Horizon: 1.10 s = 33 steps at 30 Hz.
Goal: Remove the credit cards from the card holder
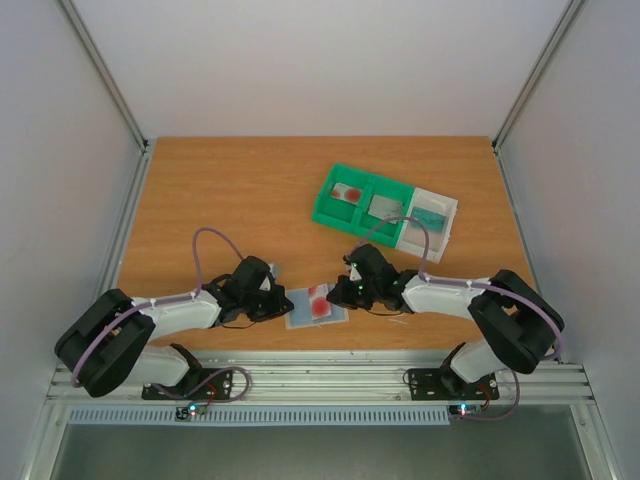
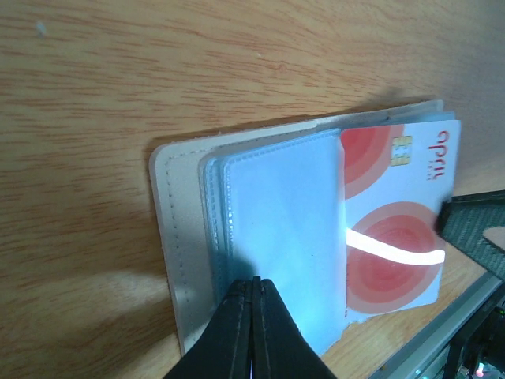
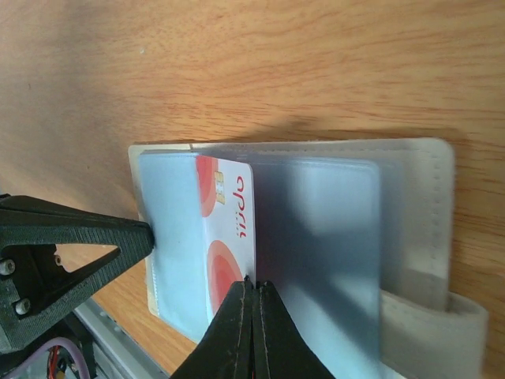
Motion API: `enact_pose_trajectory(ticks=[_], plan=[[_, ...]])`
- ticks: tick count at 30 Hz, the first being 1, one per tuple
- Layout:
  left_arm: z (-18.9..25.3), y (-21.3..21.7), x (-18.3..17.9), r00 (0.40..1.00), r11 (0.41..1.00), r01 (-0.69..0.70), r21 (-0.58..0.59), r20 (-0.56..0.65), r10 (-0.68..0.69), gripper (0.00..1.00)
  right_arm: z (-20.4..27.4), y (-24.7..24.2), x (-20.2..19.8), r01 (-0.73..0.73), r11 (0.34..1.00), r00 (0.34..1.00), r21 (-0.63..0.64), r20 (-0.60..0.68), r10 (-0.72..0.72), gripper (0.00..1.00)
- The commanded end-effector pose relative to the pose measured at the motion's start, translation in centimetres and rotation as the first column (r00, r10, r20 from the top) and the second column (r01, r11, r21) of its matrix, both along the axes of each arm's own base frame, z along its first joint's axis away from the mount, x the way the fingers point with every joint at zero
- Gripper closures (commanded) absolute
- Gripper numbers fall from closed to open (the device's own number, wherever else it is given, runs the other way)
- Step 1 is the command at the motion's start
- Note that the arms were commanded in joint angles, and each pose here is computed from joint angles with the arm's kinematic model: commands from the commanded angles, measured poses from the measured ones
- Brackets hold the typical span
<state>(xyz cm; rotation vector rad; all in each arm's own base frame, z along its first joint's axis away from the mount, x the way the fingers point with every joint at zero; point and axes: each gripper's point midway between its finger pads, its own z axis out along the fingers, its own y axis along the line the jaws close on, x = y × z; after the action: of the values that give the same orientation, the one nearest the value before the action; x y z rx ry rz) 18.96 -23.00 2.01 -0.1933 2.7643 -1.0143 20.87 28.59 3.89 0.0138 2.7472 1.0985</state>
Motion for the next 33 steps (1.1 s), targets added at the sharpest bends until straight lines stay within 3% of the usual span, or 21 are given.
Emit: enact_pose_trajectory(ticks=[1, 4, 11, 16, 25, 33], plan=[[-1.5, 1.2, -1.2, 0.999, 0.998, 0.002, 0.059, -0.038, 0.000, 0.97, 0.1, -2.1, -0.2, 0.001, 0.996, 1.000, -0.091, 0.021, 0.001, 0.99], [-0.9, 0.9, -1.1, 0.999, 0.999, 0.002, 0.041, -0.037, -0.001, 0.90, 1.1, -2.5, -0.2, -0.012, 0.994, 0.999, -0.111, 0.049, 0.017, 0.99], [1.7, 0.2, -0.9, 1.000, 1.000, 0.011, -0.010, -0.016, -0.011, 0.58, 4.2, -3.0, -0.8, -0.080, 0.989, 0.989, -0.127, 0.113, 0.094, 0.99], [4.6, -0.4, -1.1, 0.999, 0.997, 0.035, -0.073, 0.022, -0.033, 0.42, 6.9, -2.1, -2.1, -0.202, 0.977, 0.965, -0.066, 0.160, 0.210, 0.99], [11.3, -2.2, -2.0, 0.982, 0.953, 0.154, -0.260, 0.149, -0.118, 0.35, 12.4, -0.2, -5.6, -0.432, 0.894, 0.884, 0.115, 0.251, 0.395, 0.99], [14.3, -3.3, -3.3, 0.958, 0.891, 0.257, -0.374, 0.217, -0.185, 0.40, 15.5, 0.7, -7.5, -0.524, 0.816, 0.840, 0.242, 0.301, 0.451, 0.99]])
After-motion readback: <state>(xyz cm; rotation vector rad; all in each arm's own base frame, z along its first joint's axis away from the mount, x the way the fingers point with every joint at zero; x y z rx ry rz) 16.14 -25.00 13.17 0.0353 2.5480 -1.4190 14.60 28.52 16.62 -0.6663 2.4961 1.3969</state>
